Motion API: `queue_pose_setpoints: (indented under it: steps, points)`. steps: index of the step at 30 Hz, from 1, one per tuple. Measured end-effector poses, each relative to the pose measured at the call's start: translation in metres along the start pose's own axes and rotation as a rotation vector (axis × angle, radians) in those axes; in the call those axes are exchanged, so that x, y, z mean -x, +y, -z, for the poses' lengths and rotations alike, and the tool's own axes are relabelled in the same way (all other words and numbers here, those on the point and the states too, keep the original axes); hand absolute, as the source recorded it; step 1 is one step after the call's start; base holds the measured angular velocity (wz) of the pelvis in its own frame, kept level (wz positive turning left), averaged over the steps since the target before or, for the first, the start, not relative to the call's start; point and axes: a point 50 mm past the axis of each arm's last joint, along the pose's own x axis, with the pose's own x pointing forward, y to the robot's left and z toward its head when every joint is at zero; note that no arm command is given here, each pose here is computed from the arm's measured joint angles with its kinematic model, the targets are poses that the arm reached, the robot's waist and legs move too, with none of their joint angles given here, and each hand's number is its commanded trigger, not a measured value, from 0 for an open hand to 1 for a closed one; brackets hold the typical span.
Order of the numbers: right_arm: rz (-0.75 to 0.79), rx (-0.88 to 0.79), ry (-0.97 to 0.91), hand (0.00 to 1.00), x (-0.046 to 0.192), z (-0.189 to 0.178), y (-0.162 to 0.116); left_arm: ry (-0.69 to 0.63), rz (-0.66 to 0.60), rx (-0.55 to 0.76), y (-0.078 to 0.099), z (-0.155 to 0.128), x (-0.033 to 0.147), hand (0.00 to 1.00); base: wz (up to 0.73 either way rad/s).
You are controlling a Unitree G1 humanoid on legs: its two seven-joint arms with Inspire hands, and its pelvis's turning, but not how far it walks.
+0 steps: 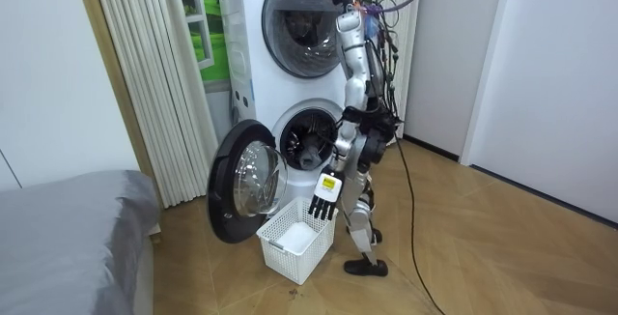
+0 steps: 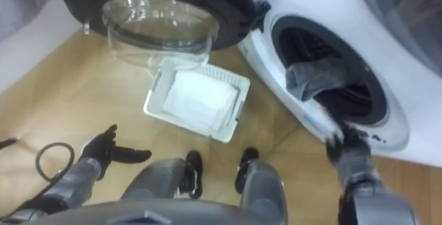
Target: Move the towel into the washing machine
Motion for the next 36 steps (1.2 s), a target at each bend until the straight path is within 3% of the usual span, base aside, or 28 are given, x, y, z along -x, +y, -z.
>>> queue_pose_setpoints:
  steps: [4,7,11,16,25,36]
  points:
    - [-0.057,0.340,0.076,0.00,0.003,0.026,0.005,0.036,-0.008,0.007,0.001,0.014,0.003,0.00,-0.03]
    - [-0.075,0.469,0.086,0.00,0.003,0.031,0.006,0.073,-0.002,0.014,-0.003,0.028,0.007,0.00,0.00]
    - [-0.100,0.533,0.107,0.00,0.005,0.042,0.011,0.137,-0.026,0.046,0.001,0.052,0.016,0.00,0.01]
    - [-0.097,0.608,0.154,0.00,0.009,0.057,-0.004,0.189,-0.060,0.102,0.005,0.073,0.025,0.00,0.13]
    - [-0.112,0.712,0.196,0.00,0.013,0.068,-0.012,0.199,-0.084,0.175,0.002,0.078,0.027,0.00,-0.02]
    - [-0.140,0.747,0.228,0.00,0.015,0.077,-0.012,0.221,-0.128,0.136,0.005,0.080,0.028,0.00,0.00]
